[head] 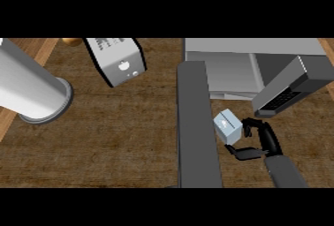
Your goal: Pick up the milk, place it into the microwave and close the microwave
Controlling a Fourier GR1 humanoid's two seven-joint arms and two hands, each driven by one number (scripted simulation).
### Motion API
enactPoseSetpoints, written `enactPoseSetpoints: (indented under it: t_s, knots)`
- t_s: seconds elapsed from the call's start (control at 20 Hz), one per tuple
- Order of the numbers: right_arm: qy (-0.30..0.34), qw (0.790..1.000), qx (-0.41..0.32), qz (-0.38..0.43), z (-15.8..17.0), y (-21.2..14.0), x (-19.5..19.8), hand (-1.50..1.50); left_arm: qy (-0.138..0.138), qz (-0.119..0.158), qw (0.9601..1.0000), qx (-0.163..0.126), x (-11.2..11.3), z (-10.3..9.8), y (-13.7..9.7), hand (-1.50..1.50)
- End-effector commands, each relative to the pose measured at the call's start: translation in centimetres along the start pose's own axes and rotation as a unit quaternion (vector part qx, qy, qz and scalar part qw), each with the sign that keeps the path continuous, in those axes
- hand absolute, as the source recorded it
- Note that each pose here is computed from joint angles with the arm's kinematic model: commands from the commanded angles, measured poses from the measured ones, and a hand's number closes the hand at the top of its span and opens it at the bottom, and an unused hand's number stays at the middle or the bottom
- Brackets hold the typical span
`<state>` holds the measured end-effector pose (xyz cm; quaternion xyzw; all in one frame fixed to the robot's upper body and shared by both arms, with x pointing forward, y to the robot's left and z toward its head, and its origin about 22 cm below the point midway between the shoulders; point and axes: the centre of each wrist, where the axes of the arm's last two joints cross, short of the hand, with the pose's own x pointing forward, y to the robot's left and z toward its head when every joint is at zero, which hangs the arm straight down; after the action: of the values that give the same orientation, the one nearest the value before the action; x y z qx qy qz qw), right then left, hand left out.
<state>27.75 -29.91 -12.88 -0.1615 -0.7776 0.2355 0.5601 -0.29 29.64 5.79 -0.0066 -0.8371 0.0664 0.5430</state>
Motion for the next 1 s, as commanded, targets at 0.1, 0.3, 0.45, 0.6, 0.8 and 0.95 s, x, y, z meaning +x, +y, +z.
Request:
enactPoseSetpoints:
  t_s: [0.1,0.3,0.45,0.6,0.8,0.95]
  knots:
    - [-0.057,0.998,-0.011,-0.03,-2.0,-0.9,0.0,1.5,0.004,0.002,1.0,0.0,0.0,0.6,1.3,-1.5]
    - [-0.087,0.991,0.033,-0.099,-3.0,1.3,1.0,1.5,0.005,0.003,1.0,0.007,0.0,0.7,0.9,-1.5]
    - [-0.102,0.989,0.031,-0.099,-4.7,2.0,2.3,1.5,0.004,0.0,1.0,0.008,0.4,0.6,0.7,-1.5]
    - [-0.119,0.99,0.019,-0.071,-6.3,3.0,4.3,1.5,0.002,-0.004,0.9997,0.024,-0.6,-0.6,0.5,-1.5]
    - [-0.101,0.994,-0.016,-0.028,-8.4,1.6,6.1,1.5,0.016,0.001,0.9995,0.029,-1.5,1.5,2.9,-1.5]
    - [-0.087,0.995,-0.026,-0.03,-12.2,1.5,8.2,1.5,0.015,-0.008,0.9997,0.018,-0.9,0.5,2.8,-1.5]
